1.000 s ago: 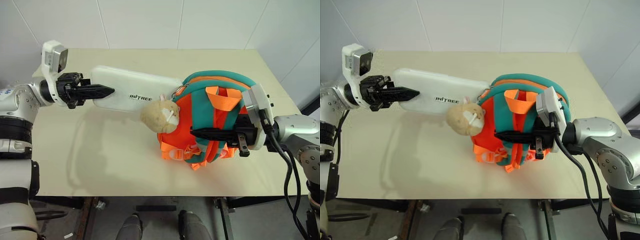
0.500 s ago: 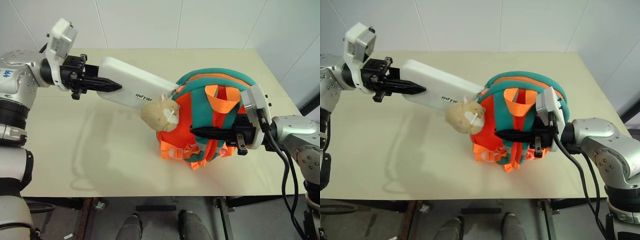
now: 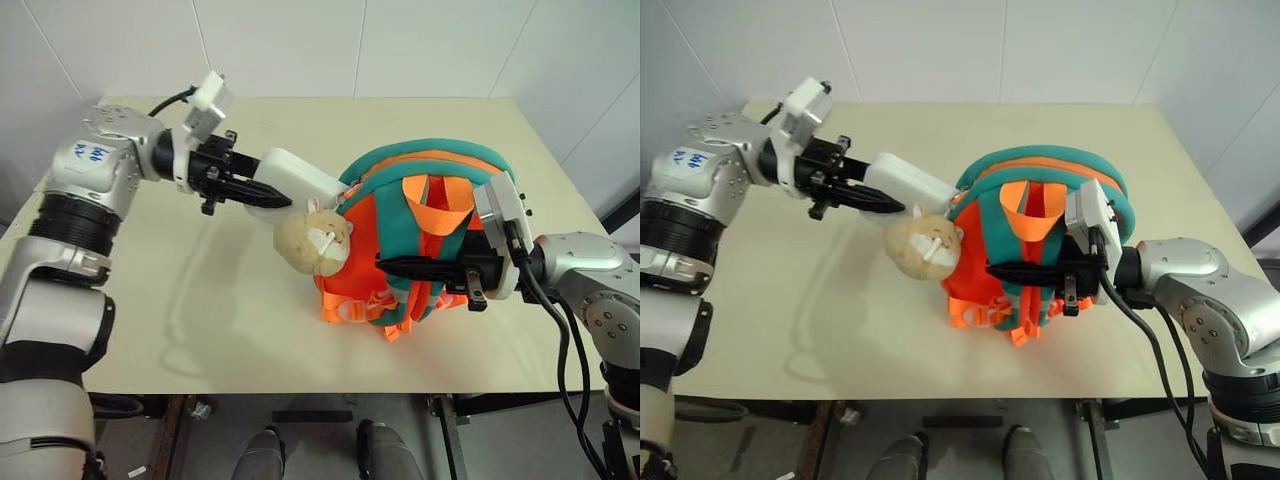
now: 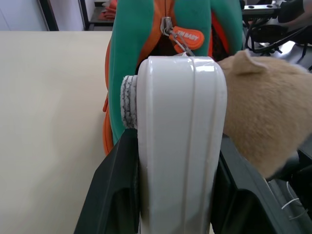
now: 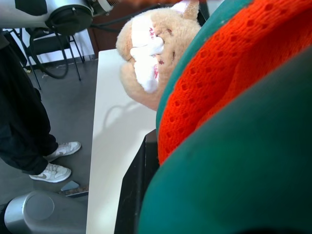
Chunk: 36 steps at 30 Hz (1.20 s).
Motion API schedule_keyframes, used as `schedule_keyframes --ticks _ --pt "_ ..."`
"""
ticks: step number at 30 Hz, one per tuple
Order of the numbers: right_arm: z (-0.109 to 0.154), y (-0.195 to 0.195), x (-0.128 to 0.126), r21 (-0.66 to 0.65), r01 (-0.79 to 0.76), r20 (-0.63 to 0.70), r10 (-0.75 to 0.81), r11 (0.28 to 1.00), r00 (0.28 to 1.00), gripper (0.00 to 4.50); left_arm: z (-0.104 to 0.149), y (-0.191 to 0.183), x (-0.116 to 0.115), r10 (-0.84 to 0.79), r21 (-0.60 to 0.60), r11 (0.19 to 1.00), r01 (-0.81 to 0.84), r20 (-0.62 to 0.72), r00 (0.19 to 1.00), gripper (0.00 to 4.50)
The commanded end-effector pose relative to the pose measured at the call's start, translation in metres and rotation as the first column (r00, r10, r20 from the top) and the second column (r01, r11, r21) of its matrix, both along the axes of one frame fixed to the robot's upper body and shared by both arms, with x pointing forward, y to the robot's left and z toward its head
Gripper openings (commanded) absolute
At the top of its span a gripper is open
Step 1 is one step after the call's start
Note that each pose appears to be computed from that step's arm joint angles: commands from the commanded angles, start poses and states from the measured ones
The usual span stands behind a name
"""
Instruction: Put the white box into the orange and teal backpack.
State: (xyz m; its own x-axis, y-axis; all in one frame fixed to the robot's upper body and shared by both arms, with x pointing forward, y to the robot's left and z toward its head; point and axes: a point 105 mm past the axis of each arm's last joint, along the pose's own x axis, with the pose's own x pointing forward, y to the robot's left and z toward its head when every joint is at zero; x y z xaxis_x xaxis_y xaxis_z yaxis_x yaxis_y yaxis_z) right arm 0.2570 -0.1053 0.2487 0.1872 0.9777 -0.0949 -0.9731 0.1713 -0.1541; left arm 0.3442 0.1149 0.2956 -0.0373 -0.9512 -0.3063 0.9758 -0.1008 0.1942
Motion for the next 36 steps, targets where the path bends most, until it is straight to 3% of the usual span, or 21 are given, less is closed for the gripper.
schedule_keyframes --ticks 1,14,19,20,29,33,36 --pt "0.01 0.002 -0.001 0.018 -0.005 0.058 0.004 1.0 0.998 0.0 0.0 -0.022 -0.007 -0.09 0.021 0.996 0.09 0.0 0.996 1.32" --pt "0.009 0.005 0.001 0.026 0.004 0.058 -0.005 1.0 0.998 0.0 -0.025 -0.102 0.002 -0.067 -0.072 0.995 0.068 0.025 0.997 1.32" --pt "0.011 0.006 0.001 0.032 0.006 0.062 -0.008 0.999 0.998 0.0 -0.034 -0.111 -0.002 -0.075 -0.053 0.996 0.075 -0.004 0.997 1.32" --pt "0.011 0.006 0.002 0.033 0.007 0.063 -0.009 0.999 0.998 0.0 -0.036 -0.111 -0.005 -0.092 -0.042 0.995 0.092 -0.014 0.996 2.02" --pt "0.011 0.007 0.005 0.038 0.009 0.062 -0.012 0.999 0.998 0.0 -0.026 -0.1 0.0 -0.03 -0.069 0.997 0.027 -0.04 0.999 4.49" --pt "0.011 0.007 0.006 0.04 0.011 0.065 -0.013 0.999 0.998 0.0 -0.006 -0.084 -0.005 -0.016 -0.137 0.99 0.007 -0.065 0.998 4.49" --pt "0.011 0.007 0.007 0.039 0.014 0.066 -0.017 0.999 0.998 0.0 0.006 -0.056 -0.006 0.058 -0.135 0.989 -0.054 0.022 0.998 4.49"
